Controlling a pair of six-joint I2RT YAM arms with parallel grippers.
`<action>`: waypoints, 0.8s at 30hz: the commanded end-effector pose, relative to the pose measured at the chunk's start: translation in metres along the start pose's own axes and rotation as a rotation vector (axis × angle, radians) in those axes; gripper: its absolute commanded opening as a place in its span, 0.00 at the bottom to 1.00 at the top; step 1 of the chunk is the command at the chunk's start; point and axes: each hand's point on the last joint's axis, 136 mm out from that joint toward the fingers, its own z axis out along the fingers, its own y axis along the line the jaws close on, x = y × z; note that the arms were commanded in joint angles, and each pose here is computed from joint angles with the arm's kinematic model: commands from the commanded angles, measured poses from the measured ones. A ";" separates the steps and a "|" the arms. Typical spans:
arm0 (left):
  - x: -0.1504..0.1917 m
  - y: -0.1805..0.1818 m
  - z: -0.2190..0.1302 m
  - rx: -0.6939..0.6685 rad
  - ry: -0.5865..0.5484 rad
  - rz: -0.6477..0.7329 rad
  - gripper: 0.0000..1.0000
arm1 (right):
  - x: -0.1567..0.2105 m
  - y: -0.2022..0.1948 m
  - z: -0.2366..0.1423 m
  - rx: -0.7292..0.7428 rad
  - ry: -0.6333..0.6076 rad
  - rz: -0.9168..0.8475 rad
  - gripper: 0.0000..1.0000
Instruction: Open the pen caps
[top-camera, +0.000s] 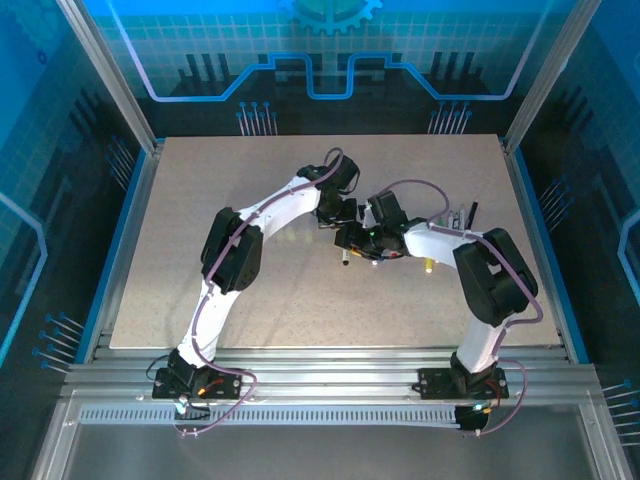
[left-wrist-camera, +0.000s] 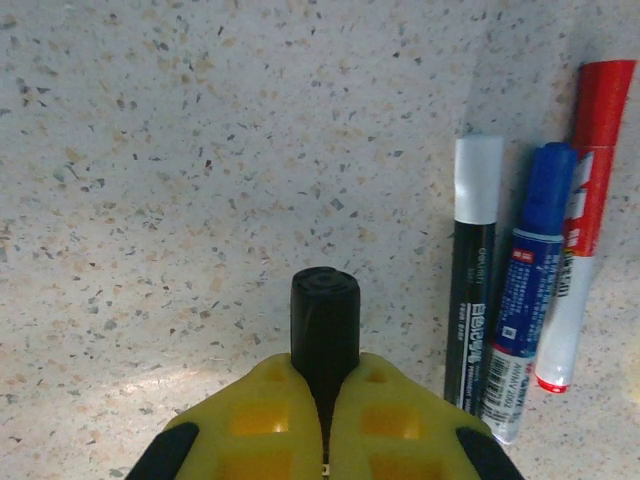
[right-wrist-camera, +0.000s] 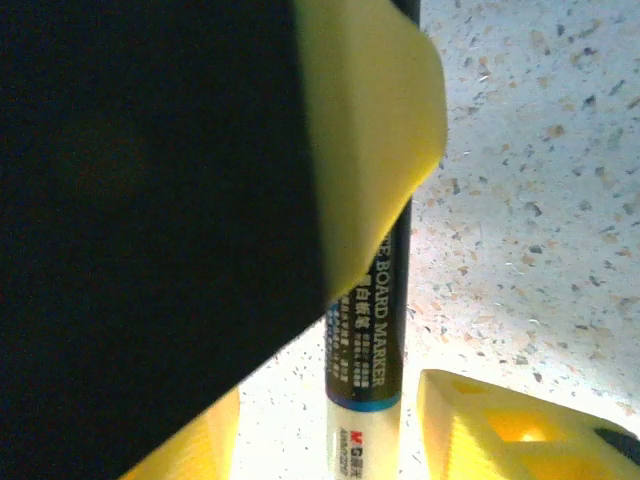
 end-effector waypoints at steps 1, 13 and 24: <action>-0.001 -0.015 -0.028 0.053 -0.028 0.004 0.00 | 0.001 0.009 0.005 -0.007 0.019 0.000 0.46; -0.005 -0.012 -0.029 0.048 -0.039 -0.011 0.20 | 0.015 0.009 -0.003 -0.033 0.029 -0.038 0.00; -0.005 -0.007 -0.025 0.044 -0.036 -0.018 0.39 | 0.027 0.018 -0.018 -0.128 -0.020 -0.101 0.00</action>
